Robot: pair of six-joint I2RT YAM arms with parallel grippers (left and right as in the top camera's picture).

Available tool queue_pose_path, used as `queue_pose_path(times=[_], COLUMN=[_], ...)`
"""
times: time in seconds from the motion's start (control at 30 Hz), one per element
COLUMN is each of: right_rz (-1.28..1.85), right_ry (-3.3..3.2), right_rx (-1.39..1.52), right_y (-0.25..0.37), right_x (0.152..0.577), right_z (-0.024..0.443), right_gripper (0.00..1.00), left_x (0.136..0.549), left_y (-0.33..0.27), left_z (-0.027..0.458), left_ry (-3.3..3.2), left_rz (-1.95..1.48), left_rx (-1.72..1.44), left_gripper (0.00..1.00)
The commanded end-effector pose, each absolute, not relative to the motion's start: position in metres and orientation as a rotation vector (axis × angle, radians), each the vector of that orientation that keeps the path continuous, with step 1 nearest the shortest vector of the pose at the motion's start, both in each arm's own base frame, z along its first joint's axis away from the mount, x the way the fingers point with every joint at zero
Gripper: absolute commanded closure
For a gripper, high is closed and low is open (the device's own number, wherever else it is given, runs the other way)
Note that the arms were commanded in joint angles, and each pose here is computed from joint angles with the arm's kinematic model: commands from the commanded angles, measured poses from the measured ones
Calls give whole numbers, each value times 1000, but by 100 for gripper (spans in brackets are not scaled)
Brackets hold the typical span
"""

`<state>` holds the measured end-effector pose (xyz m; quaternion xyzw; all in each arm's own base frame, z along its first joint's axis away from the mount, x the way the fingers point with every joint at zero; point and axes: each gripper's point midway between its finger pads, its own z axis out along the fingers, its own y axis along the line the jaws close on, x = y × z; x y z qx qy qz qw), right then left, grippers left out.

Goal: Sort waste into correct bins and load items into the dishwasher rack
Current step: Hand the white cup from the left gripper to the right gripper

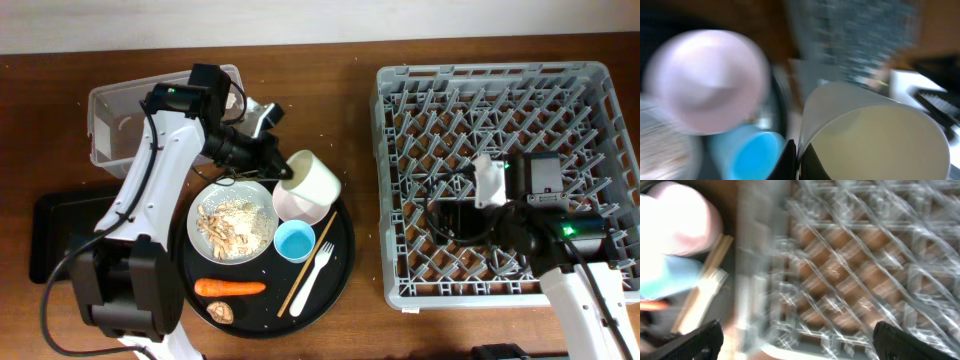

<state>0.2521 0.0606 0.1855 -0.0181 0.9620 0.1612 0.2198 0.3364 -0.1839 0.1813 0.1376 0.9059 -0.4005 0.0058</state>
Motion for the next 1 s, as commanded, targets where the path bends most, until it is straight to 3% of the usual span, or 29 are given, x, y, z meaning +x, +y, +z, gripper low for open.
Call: queue_pose_path(times=[0.0, 0.3, 0.83, 0.97], right_rz=[917, 1375, 1460, 1464], right_ry=[2457, 2143, 2026, 2030], right_rx=[-269, -497, -582, -580], right_y=[120, 165, 172, 172], right_x=[252, 243, 243, 245], right_z=[228, 284, 301, 300], right_gripper=[2, 0, 8, 16], left_x=[319, 306, 299, 294], left_y=[-218, -260, -280, -285], left_z=[235, 284, 286, 286], left_ry=[2470, 2080, 2059, 2058], left_rz=[-1640, -1942, -1959, -1966], left_rx=[685, 841, 908, 929], left_gripper=[100, 100, 100, 100])
